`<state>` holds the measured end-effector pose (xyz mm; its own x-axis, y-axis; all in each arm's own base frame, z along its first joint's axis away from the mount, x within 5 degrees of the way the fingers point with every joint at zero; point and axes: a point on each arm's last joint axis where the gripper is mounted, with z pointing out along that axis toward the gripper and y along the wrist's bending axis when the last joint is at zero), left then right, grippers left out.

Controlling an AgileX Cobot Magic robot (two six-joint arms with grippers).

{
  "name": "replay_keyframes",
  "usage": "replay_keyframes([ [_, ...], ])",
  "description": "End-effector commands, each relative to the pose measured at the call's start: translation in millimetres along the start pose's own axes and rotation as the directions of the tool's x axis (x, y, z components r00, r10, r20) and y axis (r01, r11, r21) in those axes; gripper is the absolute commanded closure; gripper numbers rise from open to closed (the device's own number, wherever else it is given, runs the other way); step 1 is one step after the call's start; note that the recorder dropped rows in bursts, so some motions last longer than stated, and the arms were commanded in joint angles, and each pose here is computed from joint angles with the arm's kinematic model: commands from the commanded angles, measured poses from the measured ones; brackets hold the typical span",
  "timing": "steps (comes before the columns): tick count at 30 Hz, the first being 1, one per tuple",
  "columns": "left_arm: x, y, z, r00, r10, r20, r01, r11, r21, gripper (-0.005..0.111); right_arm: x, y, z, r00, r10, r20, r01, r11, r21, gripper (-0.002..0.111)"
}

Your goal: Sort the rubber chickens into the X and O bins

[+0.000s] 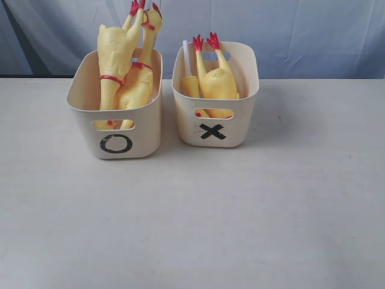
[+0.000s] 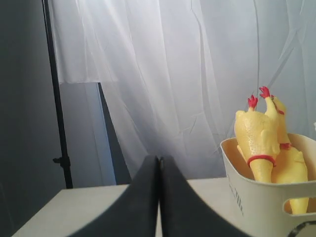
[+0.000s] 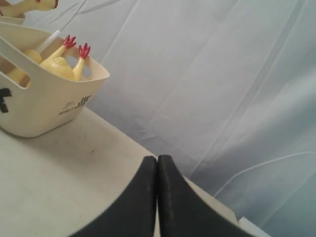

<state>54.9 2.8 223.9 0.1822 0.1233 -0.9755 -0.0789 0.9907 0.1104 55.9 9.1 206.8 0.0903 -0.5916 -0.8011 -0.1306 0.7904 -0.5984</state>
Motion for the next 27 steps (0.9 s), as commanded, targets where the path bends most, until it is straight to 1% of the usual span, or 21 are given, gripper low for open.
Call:
replay_keyframes([
  [1, 10, -0.4, -1, 0.995, 0.006, -0.096, -0.006, 1.0, 0.005, 0.107, 9, 7, -1, 0.997, -0.013, -0.08, 0.009, 0.998, -0.058, 0.108],
  [3, 14, -0.4, -1, 0.991, 0.006, -0.136, -0.006, 1.0, 0.005, 0.107, 11, 8, -1, 0.995, -0.014, -0.1, 0.007, 0.997, -0.074, 0.108],
  [9, 20, -0.3, -2, 0.979, 0.007, -0.206, -0.006, 1.0, 0.005, 0.107, 16, 12, -2, 0.988, -0.02, -0.153, 0.002, 0.993, -0.117, 0.108],
  [15, 32, -0.6, -6, 0.942, -0.008, -0.335, 0.01, 1.0, 0.003, 0.107, 16, 12, -2, 0.988, -0.02, -0.154, 0.001, 0.993, -0.117, 0.108],
  [27, 31, -0.4, -6, 0.944, -0.002, -0.331, 0.004, 1.0, 0.004, 0.107, 16, 13, -2, 0.987, -0.008, -0.159, -0.012, 0.992, -0.123, 0.108],
])
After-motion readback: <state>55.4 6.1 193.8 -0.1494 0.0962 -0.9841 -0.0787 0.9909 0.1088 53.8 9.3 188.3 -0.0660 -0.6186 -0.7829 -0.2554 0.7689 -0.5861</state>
